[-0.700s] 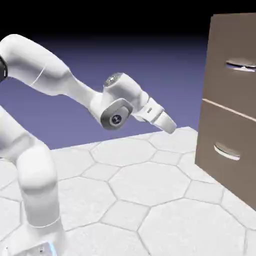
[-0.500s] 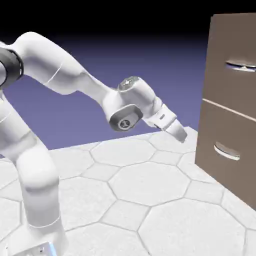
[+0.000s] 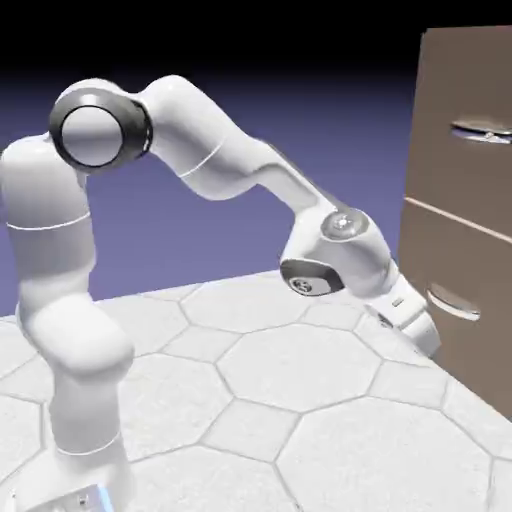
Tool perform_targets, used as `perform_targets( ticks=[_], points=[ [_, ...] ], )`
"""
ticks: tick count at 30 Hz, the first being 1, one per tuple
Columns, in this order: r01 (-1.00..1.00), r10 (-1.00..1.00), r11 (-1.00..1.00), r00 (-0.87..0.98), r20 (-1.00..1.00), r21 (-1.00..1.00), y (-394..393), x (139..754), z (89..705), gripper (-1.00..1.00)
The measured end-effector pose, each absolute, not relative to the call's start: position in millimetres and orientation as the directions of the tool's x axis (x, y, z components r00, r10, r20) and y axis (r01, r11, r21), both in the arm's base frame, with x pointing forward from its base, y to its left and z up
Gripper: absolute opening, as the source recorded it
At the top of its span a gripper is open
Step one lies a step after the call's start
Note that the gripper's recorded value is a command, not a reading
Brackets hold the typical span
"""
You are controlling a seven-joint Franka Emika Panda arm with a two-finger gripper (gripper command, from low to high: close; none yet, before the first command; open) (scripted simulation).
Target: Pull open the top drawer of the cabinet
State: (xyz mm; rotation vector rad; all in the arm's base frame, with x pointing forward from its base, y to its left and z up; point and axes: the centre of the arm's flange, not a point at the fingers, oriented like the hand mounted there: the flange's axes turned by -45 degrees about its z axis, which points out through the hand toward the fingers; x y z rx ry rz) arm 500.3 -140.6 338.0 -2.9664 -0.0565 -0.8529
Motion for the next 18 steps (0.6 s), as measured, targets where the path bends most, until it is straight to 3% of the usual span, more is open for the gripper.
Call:
perform_targets(
  ticks=[9,18],
  points=[
    [0.09,0.136,-0.99,0.828,0.544,0.11,-186,526,319,0.0],
    [0.164,0.365,-0.913,0.736,0.57,0.374,-206,560,349,0.0]
  ],
)
